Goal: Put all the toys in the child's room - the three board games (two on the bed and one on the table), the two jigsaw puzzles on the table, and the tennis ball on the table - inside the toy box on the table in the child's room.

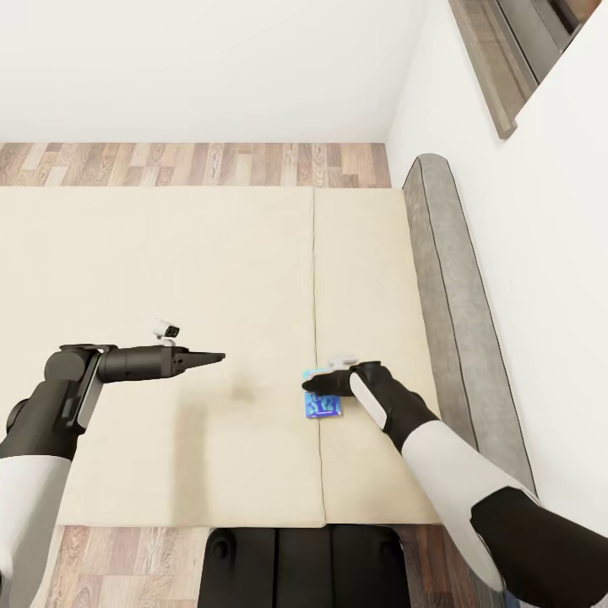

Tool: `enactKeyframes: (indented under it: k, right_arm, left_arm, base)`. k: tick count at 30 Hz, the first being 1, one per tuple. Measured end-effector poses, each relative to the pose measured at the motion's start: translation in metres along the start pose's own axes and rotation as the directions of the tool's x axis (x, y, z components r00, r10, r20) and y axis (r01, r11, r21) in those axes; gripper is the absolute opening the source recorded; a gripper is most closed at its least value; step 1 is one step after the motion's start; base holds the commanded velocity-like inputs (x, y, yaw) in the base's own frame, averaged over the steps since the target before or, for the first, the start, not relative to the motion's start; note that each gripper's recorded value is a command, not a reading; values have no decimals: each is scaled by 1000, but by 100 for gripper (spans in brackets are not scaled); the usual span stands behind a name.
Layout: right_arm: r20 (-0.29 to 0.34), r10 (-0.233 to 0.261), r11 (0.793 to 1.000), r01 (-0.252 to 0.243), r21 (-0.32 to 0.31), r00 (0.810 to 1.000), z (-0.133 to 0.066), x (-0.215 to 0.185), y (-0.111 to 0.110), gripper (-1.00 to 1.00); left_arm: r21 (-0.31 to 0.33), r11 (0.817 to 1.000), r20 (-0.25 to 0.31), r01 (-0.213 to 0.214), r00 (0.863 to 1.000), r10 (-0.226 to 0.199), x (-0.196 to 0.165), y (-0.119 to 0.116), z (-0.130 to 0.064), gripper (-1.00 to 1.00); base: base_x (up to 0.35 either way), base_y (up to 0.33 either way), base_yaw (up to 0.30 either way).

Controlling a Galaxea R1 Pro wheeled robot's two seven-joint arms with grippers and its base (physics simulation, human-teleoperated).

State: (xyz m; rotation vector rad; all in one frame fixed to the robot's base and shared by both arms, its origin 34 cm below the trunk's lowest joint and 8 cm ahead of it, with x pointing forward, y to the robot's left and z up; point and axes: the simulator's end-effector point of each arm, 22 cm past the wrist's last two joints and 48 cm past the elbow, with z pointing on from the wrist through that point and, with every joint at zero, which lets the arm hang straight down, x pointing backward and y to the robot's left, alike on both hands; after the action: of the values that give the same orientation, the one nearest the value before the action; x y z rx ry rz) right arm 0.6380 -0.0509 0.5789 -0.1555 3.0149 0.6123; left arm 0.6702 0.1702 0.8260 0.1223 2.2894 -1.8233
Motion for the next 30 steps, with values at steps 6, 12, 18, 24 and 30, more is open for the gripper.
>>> enactKeyframes:
  k: [6, 12, 18, 24, 30]
  right_arm:
    - [15, -7, 998, 6, 64, 1000, -4, -12, -13, 100]
    - [24, -12, 996, 10, 89, 1000, -6, -20, -18, 100]
    - [33, -16, 995, 13, 100, 999, -7, -26, -21, 100]
    - [37, -18, 995, 14, 103, 999, -8, -28, -22, 100]
    - [38, -18, 995, 14, 103, 999, -8, -28, -22, 100]
  left_arm:
    - [0, 1000, 0, 0, 1000, 0, 0, 0, 0, 100]
    - [0, 1000, 0, 0, 1000, 0, 0, 0, 0, 100]
    - [0, 1000, 0, 0, 1000, 0, 0, 0, 0, 100]
    - [0, 1000, 0, 0, 1000, 0, 0, 0, 0, 100]
    - [0, 1000, 0, -1, 1000, 1, 0, 0, 0, 100]
  base:
    - [0, 0, 0]
    - [0, 0, 0]
    - [0, 0, 0]
    - [0, 0, 0]
    - [0, 0, 0]
